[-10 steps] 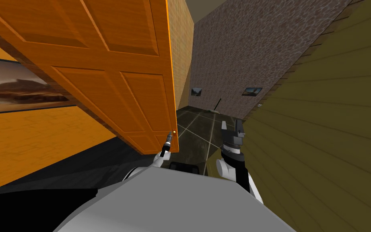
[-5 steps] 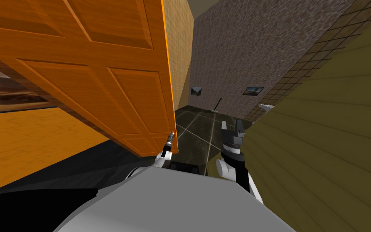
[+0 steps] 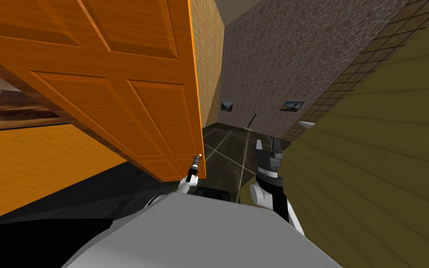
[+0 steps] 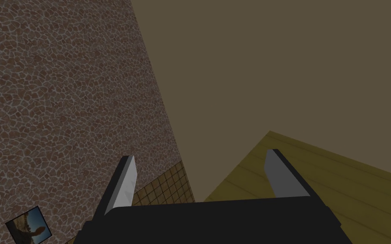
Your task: Push the door open
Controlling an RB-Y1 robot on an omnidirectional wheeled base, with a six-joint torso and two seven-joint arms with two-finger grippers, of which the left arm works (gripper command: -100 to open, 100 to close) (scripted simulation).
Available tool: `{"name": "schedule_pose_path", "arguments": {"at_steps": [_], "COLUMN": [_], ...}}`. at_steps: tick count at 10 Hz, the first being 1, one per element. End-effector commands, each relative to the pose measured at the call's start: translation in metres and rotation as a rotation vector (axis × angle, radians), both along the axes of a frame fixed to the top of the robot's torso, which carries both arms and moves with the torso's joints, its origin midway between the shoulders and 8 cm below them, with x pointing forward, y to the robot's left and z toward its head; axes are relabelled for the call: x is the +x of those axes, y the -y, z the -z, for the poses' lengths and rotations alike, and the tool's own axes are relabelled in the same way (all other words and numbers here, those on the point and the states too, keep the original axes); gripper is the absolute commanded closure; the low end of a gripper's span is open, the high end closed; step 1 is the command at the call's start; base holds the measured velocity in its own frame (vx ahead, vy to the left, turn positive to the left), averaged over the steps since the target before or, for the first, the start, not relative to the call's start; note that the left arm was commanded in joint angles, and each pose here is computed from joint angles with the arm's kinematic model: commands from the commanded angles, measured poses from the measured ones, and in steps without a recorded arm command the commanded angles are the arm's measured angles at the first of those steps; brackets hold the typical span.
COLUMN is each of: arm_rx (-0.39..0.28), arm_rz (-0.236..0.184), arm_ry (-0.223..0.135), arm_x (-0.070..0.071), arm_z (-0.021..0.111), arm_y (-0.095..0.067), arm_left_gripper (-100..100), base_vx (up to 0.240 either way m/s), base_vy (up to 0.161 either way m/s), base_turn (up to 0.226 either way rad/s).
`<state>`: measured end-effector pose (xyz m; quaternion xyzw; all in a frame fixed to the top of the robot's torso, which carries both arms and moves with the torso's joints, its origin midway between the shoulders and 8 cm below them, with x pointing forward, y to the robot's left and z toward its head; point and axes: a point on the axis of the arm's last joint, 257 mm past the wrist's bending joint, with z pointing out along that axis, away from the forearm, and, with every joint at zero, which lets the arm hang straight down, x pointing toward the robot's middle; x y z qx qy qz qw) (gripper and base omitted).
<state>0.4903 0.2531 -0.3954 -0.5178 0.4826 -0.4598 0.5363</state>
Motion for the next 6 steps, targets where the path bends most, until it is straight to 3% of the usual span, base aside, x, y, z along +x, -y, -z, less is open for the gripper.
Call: {"name": "schedule_pose_path", "arguments": {"at_steps": [1,2,3,6], "arm_rx": [0.021,0.019,0.032,0.045], "arm_rz": [-0.027,-0.027,-0.009,0.033], "arm_ry": [0.014,0.002,0.004,0.006], "arm_x": [0.0049,0.0025,0.0035,0.0066], "arm_z": [-0.0067,-0.0019,-0.001,-0.0038], "arm_y": [-0.022,-0.0215,-0.0207,-0.0131], "arm_left_gripper": [100,100,-100,-100], "base_vx": [0.193,0.1,-0.014,-0.077], "base_vy": [-0.001,0.001,0.049,0.095], "base_turn": [0.079,0.014,0.198,0.255]}}
